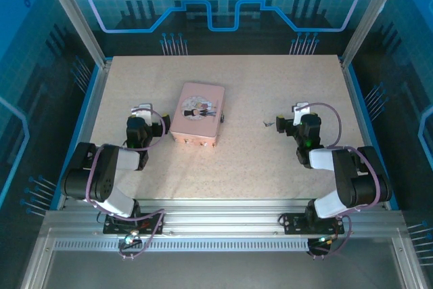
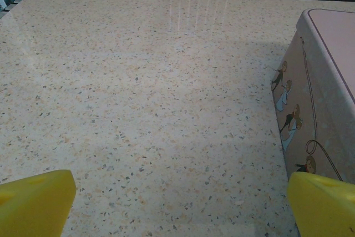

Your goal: Unlock the padlock with the key

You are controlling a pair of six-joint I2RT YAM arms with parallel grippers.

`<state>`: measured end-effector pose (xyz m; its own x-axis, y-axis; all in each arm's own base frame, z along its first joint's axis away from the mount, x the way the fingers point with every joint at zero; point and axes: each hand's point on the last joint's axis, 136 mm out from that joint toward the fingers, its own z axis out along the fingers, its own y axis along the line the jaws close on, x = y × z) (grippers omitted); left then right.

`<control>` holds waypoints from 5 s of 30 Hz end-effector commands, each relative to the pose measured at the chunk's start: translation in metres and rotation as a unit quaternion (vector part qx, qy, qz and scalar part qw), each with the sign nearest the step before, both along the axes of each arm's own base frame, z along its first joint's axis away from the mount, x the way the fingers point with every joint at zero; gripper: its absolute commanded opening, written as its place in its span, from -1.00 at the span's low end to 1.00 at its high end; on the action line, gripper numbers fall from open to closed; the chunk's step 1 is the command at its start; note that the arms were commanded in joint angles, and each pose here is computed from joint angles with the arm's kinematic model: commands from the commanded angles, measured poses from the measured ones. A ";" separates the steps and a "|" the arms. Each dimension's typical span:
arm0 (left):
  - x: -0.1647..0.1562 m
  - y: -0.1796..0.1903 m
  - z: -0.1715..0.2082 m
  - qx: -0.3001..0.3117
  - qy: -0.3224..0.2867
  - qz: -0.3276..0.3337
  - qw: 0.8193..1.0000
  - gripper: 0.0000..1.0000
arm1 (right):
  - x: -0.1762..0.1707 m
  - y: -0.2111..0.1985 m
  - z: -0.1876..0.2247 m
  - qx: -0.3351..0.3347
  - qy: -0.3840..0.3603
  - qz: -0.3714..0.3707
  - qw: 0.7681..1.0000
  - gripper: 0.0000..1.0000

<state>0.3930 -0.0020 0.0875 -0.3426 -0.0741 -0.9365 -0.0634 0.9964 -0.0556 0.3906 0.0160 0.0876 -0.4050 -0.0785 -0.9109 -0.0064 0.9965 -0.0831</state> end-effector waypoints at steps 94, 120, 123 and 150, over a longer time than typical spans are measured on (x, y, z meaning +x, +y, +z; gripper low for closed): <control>-0.080 -0.122 0.017 -0.352 0.182 -0.004 0.918 0.98 | 0.062 0.261 0.041 0.286 0.323 0.347 0.833 0.80; -0.057 -0.140 0.019 -0.365 0.198 -0.023 0.909 0.91 | 0.042 0.283 0.024 0.266 0.362 0.368 0.814 0.52; -0.048 -0.145 0.022 -0.362 0.203 -0.034 0.909 0.90 | 0.022 0.271 0.019 0.272 0.362 0.358 0.816 0.51; 0.054 -0.235 0.039 -0.397 0.256 -0.159 0.867 0.65 | 0.012 0.209 0.007 0.295 0.341 0.216 0.866 0.48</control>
<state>0.4509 -0.1818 0.0895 -0.7368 -0.5631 -0.3742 -0.1973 0.7084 -0.6777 0.4081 0.1980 0.0916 -0.9000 0.0667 -0.4308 -0.2002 0.8146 0.5444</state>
